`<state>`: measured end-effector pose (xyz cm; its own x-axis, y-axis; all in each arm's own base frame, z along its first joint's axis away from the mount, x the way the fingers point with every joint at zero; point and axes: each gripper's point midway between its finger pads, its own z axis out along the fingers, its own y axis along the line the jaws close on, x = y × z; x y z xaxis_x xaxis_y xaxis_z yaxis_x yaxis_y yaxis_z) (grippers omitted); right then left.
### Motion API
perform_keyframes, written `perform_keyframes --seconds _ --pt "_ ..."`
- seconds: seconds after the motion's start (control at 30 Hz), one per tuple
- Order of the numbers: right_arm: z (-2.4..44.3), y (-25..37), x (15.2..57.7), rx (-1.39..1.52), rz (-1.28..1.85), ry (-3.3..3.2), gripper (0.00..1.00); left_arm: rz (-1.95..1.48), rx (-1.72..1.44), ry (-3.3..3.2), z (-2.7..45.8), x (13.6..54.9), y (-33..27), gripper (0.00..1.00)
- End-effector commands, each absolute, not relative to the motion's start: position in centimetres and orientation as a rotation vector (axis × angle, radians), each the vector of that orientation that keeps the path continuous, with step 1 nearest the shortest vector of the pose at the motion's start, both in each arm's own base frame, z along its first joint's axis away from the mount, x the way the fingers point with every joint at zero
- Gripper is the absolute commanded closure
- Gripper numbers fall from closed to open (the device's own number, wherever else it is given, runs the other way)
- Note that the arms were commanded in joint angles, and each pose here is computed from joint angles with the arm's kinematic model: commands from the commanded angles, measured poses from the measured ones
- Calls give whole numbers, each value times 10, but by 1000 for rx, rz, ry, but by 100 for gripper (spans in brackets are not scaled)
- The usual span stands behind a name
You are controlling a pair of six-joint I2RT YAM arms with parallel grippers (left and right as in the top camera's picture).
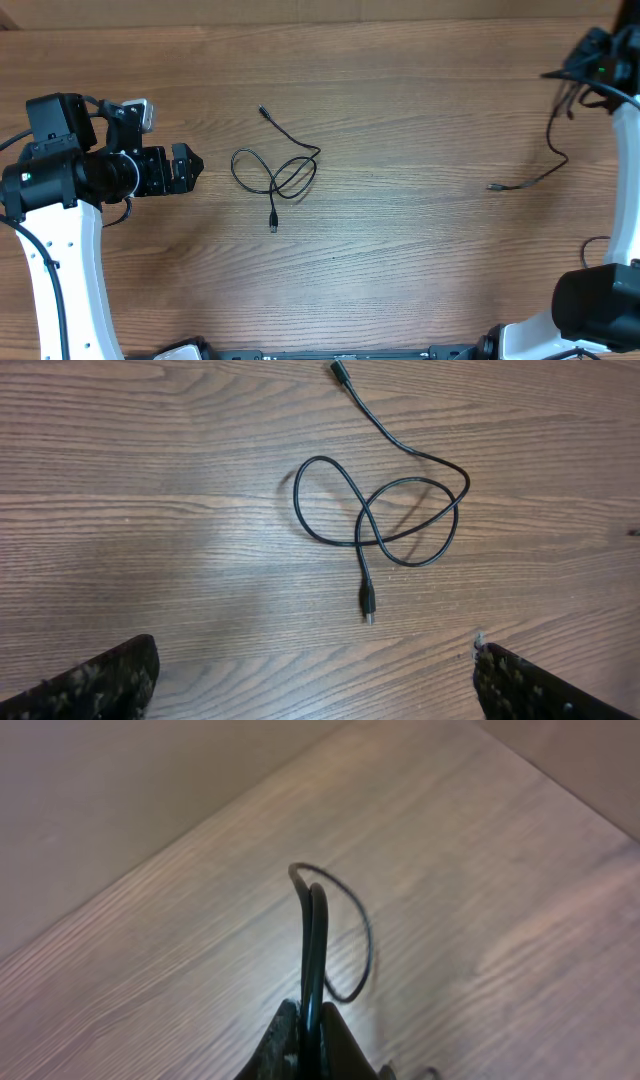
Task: Untangle cables
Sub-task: 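Carry the cable loop to the right edge and release it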
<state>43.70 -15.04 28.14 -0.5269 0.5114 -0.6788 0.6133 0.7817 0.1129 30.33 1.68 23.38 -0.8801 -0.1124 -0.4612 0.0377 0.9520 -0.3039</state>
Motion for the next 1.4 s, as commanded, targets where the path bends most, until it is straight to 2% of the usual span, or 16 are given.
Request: perform_keyframes --seconds 0.0,0.47,0.8,1.1,1.23,1.3,1.33,1.37 --pt "296 -177 423 910 -179 2181 96 -439 -57 2594 240 304 14 0" --pt "265 -272 382 1109 -303 2159 96 -439 -56 2594 240 305 14 0" --pt "214 -316 375 1233 -202 2187 96 -439 -56 2594 240 305 14 0" --pt "145 -361 343 1448 -127 2229 96 -439 -56 2594 240 305 14 0" --pt "123 -373 323 1602 -105 2201 82 -439 -56 2594 240 305 14 0" --pt "114 -377 314 1656 -99 2194 71 -439 -56 2594 240 305 14 0" --pt "110 -379 310 1681 -96 2191 62 -439 -56 2594 240 305 14 0" --pt "108 -380 307 1699 -88 2186 43 -439 -56 2594 240 305 14 0"
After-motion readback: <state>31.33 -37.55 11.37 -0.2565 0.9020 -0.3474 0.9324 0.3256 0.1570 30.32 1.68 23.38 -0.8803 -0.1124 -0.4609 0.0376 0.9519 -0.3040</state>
